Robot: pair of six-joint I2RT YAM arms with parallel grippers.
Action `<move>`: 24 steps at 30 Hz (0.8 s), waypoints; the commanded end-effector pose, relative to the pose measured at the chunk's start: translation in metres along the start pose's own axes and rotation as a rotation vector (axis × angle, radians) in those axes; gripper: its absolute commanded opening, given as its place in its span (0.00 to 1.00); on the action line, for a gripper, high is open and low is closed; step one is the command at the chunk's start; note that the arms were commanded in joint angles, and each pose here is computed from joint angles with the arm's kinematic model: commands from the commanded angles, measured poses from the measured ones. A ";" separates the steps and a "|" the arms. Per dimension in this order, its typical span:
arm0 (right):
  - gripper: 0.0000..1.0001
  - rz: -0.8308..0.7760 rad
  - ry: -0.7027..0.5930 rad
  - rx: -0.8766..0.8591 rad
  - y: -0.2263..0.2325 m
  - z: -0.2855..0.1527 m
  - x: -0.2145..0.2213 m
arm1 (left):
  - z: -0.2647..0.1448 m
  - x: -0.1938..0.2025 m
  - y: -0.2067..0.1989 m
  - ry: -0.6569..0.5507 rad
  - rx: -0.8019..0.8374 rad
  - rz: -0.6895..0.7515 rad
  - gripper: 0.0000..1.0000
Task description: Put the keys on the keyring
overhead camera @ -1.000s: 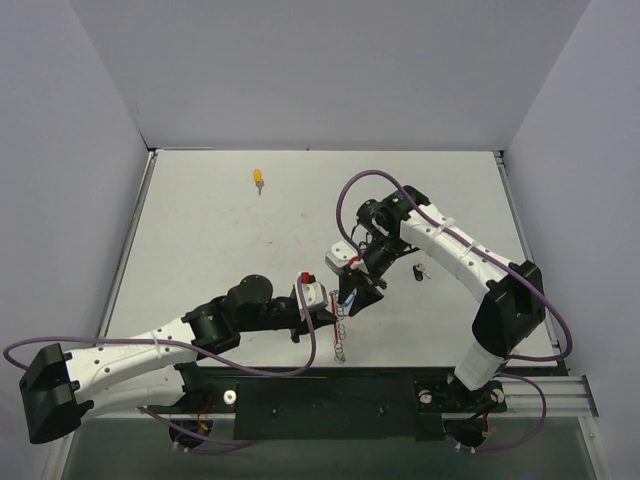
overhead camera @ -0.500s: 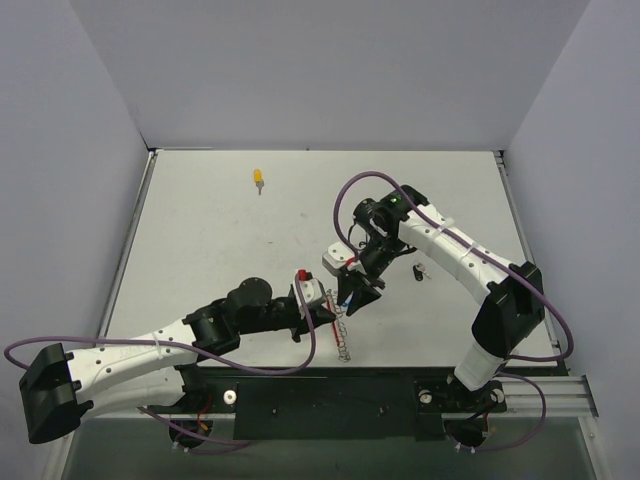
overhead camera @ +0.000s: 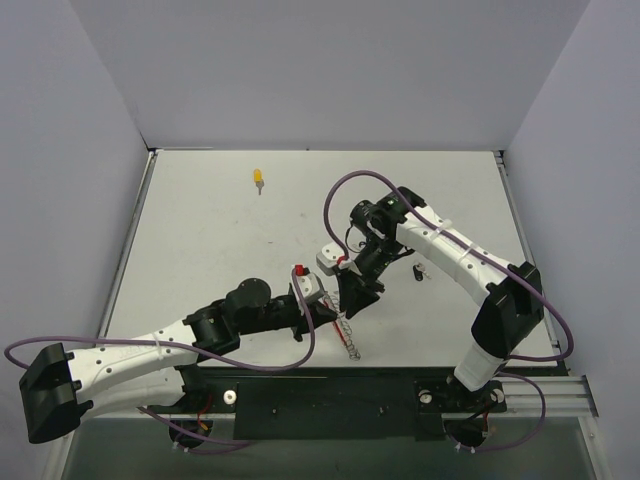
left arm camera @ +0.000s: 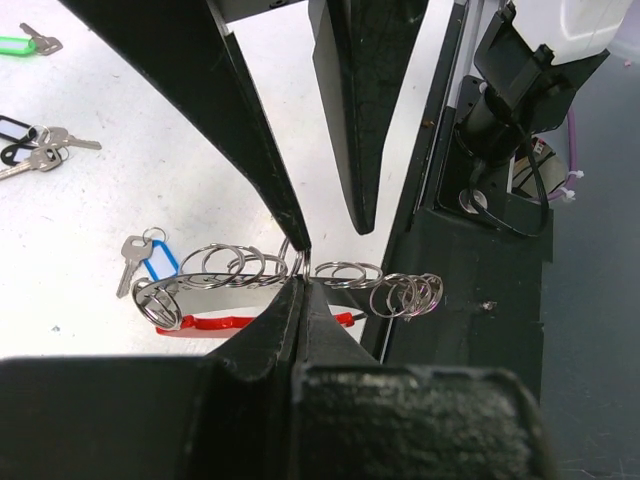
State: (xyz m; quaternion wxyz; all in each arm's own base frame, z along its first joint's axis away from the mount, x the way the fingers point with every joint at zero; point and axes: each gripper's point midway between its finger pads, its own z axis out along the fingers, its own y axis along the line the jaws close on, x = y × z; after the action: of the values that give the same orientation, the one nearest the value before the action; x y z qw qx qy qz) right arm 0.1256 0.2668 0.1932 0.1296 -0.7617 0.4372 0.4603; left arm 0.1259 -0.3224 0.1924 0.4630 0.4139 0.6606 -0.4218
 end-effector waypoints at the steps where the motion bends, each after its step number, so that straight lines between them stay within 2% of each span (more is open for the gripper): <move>1: 0.19 0.130 0.002 -0.038 0.023 -0.003 -0.007 | -0.001 -0.031 0.001 -0.112 -0.016 -0.008 0.00; 9: 0.19 0.167 0.015 0.000 0.013 -0.001 -0.003 | -0.002 -0.035 0.002 -0.122 -0.021 -0.027 0.00; 24: 0.24 0.215 0.024 0.076 0.000 -0.007 0.000 | 0.003 -0.033 -0.004 -0.105 0.022 -0.038 0.00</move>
State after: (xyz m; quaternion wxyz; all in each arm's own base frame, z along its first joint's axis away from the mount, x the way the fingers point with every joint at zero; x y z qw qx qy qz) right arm 0.1319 0.2652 0.1884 0.0933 -0.7169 0.5276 0.4461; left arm 0.1318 -0.3209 0.1920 0.4610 0.3881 0.6764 -0.4234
